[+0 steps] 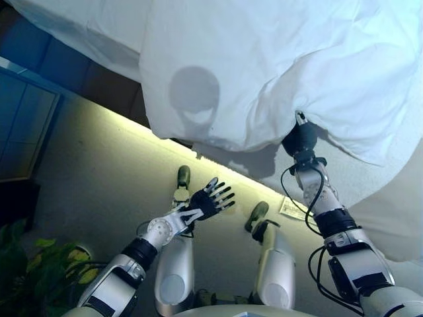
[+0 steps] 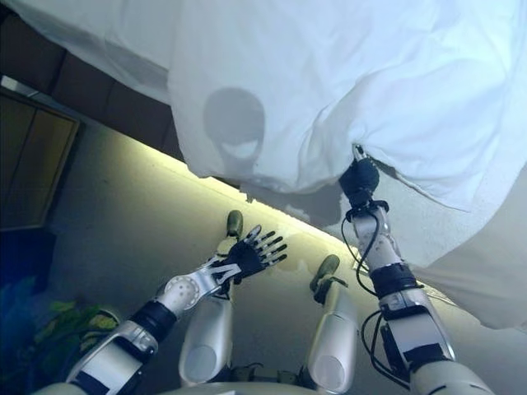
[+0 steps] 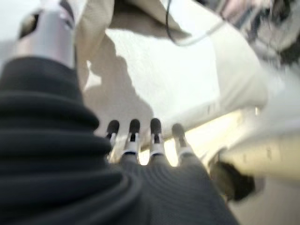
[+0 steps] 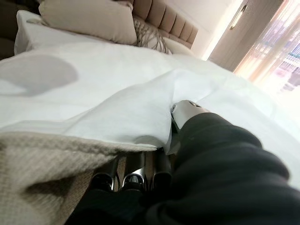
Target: Make the bed neatly
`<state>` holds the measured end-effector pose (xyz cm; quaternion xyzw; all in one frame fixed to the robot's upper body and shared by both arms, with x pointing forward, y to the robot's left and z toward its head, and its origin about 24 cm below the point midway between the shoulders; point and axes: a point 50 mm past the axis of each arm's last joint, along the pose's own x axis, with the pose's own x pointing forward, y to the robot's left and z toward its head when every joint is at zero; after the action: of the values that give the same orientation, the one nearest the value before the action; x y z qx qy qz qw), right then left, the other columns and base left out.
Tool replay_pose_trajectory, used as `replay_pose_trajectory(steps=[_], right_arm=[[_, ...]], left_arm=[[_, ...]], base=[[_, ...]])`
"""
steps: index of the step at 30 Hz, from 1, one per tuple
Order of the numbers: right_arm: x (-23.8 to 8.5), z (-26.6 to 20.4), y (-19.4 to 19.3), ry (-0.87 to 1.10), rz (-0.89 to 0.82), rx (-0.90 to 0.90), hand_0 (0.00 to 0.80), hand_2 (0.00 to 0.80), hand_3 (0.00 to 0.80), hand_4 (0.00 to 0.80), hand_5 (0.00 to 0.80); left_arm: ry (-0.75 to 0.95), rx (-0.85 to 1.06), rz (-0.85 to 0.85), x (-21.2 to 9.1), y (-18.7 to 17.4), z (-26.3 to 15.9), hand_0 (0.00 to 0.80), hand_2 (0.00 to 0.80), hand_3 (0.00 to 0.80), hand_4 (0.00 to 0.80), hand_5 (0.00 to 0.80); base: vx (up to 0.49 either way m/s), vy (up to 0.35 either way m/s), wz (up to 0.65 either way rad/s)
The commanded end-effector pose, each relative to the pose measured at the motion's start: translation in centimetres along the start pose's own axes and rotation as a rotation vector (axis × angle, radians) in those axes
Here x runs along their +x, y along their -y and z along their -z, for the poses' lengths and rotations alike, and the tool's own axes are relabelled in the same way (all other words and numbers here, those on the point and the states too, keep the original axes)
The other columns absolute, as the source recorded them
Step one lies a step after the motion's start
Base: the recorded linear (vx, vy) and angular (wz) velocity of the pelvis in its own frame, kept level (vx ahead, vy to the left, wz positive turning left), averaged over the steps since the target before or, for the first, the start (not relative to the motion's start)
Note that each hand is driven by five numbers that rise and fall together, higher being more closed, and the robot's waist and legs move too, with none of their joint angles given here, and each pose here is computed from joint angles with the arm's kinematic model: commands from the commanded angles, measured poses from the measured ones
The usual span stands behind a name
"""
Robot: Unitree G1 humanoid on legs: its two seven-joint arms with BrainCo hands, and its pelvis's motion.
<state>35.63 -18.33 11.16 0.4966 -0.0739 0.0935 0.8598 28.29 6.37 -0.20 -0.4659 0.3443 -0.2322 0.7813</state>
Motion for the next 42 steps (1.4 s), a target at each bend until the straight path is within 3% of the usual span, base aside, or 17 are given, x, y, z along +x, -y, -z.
replay_pose_trajectory(steps=[1,11,16,25,42], right_arm=[[1.4,-2.0,-4.7,0.105,-0.193,0.039,0.8,0.8,0.8,0.8,0.8],[1.4,-3.1,-7.8,0.164,-0.265,0.034,0.8,0.8,0.8,0.8,0.8],[1.3,-3.6,-8.6,0.175,-0.286,0.007,0.8,0.8,0.8,0.8,0.8],[1.0,-3.0,-9.8,0.165,-0.356,0.066,0.8,0.8,0.8,0.8,0.8],[0.5,-0.1,-11.4,0.074,-0.432,0.048,0.8,0.8,0.8,0.8,0.8]], left_arm=[[0.022,-0.111,0.047,1.5,2.8,0.3,0.0,0.0,0.0,0.0,0.0],[0.084,-0.358,0.114,3.3,6.2,0.1,0.0,0.0,0.0,0.0,0.0],[0.089,-0.327,0.084,3.8,6.2,0.9,0.0,0.0,0.0,0.0,0.0],[0.254,-0.335,0.148,4.3,7.6,-0.6,0.0,0.0,0.0,0.0,0.0],[0.647,-0.338,0.432,2.8,16.2,-7.4,0.0,0.0,0.0,0.0,0.0]], base=[[-0.007,-0.013,0.07],[-0.038,0.038,-0.02],[-0.02,0.053,-0.05],[-0.009,0.058,-0.07],[-0.003,0.115,-0.09]])
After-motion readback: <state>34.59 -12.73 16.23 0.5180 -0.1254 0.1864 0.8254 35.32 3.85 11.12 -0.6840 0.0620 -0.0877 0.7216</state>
